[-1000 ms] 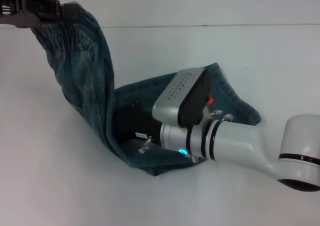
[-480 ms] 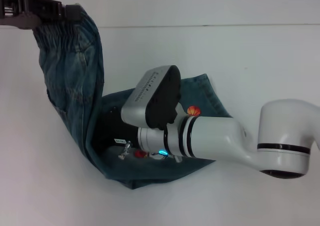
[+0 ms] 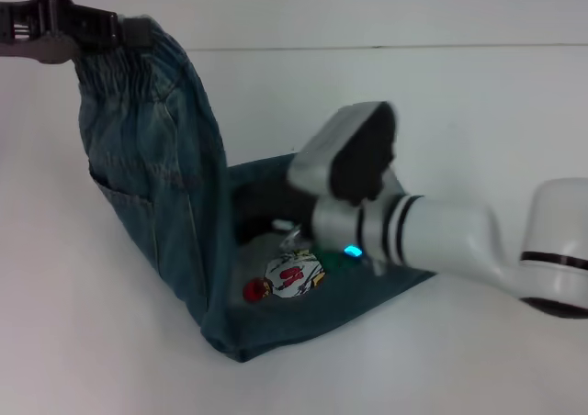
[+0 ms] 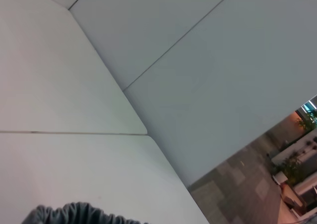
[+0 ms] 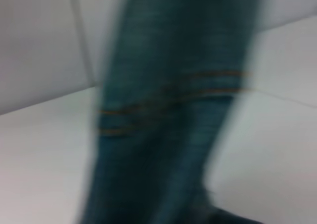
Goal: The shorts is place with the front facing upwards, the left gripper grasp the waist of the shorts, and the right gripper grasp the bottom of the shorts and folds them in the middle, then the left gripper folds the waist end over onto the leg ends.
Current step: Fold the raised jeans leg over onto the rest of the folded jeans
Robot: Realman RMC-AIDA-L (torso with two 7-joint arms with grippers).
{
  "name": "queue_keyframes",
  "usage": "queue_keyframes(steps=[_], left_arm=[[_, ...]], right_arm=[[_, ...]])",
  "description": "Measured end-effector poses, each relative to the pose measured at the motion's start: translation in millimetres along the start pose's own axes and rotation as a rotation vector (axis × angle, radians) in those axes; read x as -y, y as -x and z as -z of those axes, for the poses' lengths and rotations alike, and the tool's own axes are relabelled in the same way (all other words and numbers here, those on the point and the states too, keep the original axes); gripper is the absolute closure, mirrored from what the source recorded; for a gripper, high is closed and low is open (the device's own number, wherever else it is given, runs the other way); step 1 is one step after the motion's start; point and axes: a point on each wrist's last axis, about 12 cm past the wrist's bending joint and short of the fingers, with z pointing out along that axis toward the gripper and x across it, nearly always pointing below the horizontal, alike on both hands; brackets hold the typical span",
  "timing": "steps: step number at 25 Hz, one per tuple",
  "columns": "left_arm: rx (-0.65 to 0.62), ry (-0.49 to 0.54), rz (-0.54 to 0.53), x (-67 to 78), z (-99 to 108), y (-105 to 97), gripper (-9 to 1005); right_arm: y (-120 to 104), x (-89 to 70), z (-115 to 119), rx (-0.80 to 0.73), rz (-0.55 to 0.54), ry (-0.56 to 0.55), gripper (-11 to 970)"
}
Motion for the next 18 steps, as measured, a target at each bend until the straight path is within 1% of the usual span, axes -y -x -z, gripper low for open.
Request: queue_keyframes(steps=[4, 8, 13, 18], left_arm=[[0.003, 0.006, 0.006, -1.7, 0, -1, 946], [-0.015, -0.018, 0.007, -1.6, -10, -4, 949], [-0.039, -0.067, -0.003, 2.0, -28, -6, 949], [-0.066, -0.11, -0.025, 9.6, -51, -4, 947]], right_arm=[[-9, 21.1, 14, 0.036, -0.037, -0.065, 920], [-14, 41.7, 31, 0.112, -0.092, -0.13, 920], [-13, 63.2, 49, 0.225, -0.168, -0.215, 919], [-10, 88.4, 70, 0.348, -0.265, -0.343, 918]])
